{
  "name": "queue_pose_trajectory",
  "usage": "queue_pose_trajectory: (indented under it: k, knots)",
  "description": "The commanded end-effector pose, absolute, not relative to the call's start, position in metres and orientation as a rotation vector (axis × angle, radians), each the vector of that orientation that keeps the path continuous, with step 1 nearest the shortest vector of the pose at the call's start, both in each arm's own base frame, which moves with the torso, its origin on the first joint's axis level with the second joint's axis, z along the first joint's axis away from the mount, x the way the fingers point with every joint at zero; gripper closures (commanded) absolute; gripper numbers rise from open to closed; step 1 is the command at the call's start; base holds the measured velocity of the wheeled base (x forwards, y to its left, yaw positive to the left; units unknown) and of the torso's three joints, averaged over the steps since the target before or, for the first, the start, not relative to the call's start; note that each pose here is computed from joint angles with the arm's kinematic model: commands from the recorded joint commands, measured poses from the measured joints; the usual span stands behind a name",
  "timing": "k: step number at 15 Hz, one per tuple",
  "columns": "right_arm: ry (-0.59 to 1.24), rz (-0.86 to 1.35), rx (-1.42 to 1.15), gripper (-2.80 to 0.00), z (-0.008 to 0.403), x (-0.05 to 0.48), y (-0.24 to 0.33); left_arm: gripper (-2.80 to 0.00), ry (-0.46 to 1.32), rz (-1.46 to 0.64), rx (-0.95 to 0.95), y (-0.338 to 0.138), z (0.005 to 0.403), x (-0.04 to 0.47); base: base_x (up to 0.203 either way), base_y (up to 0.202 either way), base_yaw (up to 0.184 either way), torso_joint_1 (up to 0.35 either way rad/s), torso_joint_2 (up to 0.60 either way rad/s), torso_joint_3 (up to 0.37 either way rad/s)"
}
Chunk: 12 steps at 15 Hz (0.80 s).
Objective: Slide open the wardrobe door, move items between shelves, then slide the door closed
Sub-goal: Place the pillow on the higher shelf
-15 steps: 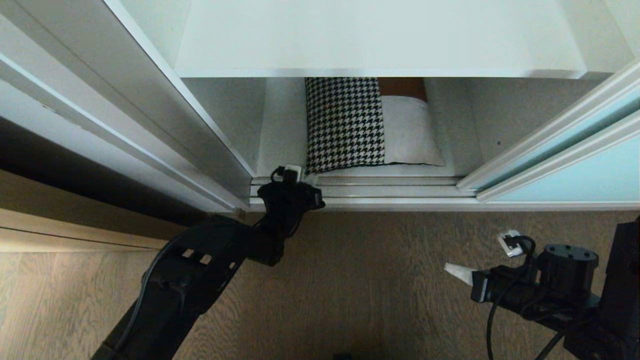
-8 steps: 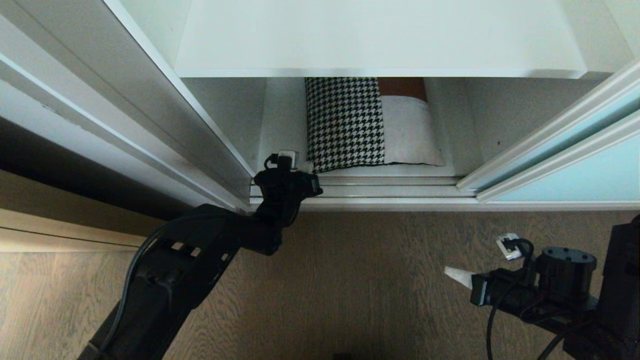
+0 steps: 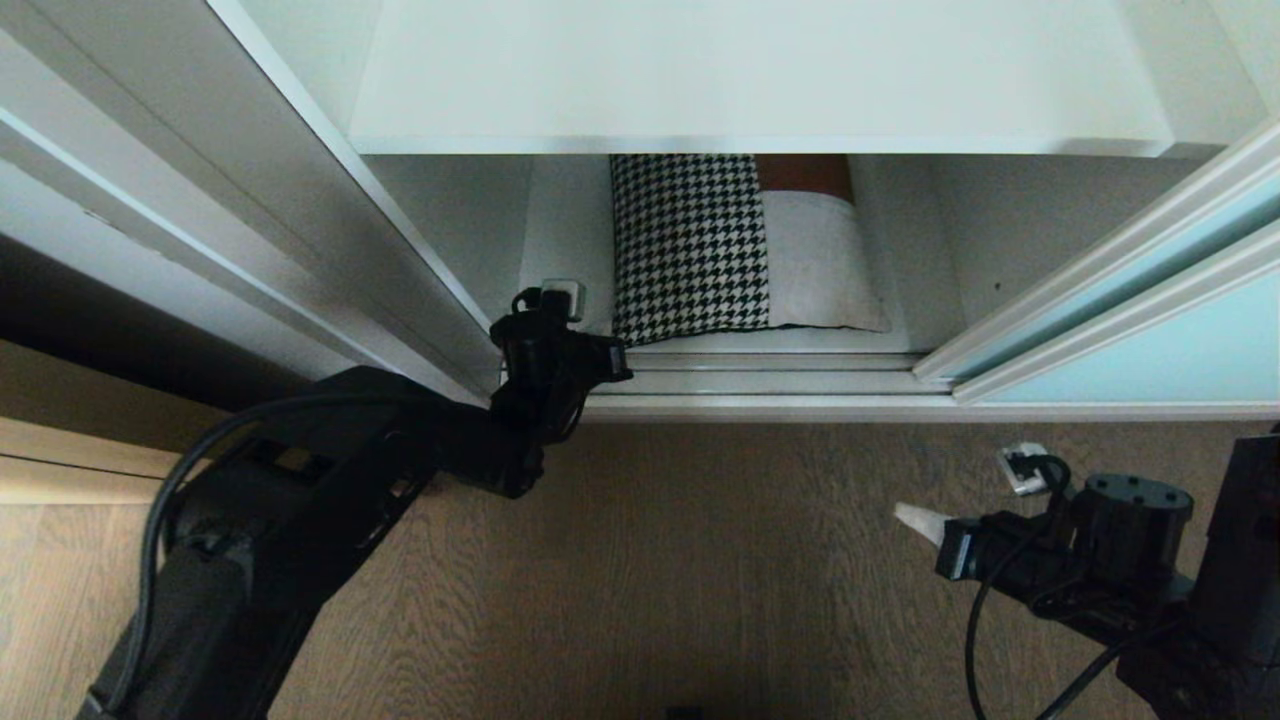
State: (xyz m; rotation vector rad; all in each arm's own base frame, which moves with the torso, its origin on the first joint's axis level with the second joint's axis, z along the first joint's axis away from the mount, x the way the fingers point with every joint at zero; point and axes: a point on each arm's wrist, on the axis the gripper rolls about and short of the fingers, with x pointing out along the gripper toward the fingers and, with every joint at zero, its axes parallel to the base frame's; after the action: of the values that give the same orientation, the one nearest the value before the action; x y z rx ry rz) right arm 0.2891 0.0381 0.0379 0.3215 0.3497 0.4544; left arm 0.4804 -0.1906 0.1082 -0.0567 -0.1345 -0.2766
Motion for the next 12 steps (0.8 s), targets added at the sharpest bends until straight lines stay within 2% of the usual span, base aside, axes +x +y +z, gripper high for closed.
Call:
queue_pose_trajectory:
  k: [1,5,8,12]
  knots:
    - [0.295,0.451,0.312,0.0,0.048,0.293,0.038,0.0,-0.131,-0.277,-0.057,-0.182,0.138,0.456,0.0,0.0,0.0,0.0,0.0,0.0]
    - [0.217,0.375,0.291,0.0,0.075,0.3,0.04,0.0,-0.028,-0.223,-0.028,-0.167,0.143,0.413,0.0,0.0,0.0,0.0,0.0,0.0]
    - [0.187,0.369,0.288,0.0,0.086,0.317,0.041,0.0,0.01,-0.106,-0.024,-0.151,0.121,0.416,0.0,0.0,0.0,0.0,0.0,0.0]
    - [0.231,0.303,0.283,0.0,0.098,0.345,0.044,0.0,0.102,-0.097,-0.014,-0.142,0.094,0.401,0.0,0.0,0.0,0.0,0.0,0.0]
